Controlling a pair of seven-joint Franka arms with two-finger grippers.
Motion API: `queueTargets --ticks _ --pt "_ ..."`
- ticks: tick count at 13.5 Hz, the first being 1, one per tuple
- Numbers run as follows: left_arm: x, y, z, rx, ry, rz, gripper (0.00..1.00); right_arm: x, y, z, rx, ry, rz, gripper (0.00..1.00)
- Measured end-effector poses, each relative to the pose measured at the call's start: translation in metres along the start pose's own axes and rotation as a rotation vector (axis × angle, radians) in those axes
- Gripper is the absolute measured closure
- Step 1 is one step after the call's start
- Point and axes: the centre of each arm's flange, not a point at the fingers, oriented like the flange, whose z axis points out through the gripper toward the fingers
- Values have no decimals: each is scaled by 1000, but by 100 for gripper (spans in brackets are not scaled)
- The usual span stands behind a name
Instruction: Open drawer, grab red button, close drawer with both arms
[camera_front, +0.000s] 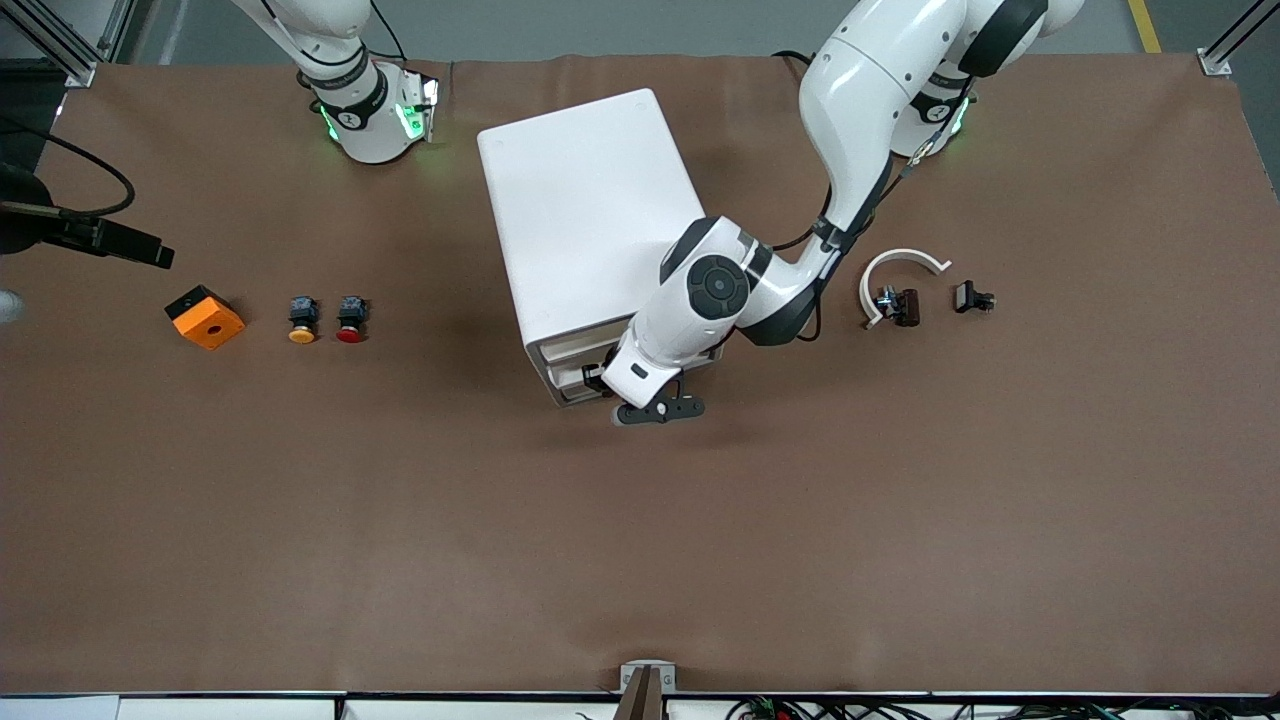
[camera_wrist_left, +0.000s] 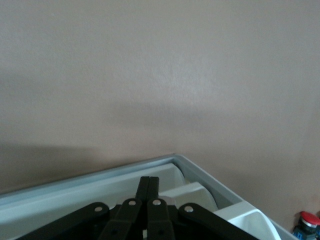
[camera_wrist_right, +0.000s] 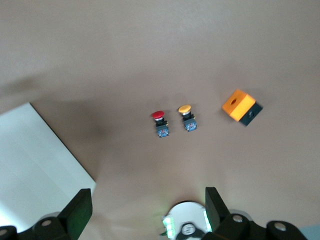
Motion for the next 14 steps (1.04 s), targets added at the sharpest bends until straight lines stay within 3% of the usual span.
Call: queueTargets --ticks 3,6,7,10,14 --pt "-4 5 -2 -6 -8 -30 99 2 11 -2 -1 3 -103 0" --pt "-5 8 -4 -12 -10 -34 99 -2 4 -5 -23 4 -118 0" --pt "-4 7 -4 -12 -10 -36 95 -4 4 -8 -31 11 -111 0" --pt "11 -2 -11 -17 1 -56 62 -11 3 -13 -52 13 -95 0" --pt "70 -31 -50 -53 64 -89 22 -17 3 -18 -75 0 -84 0"
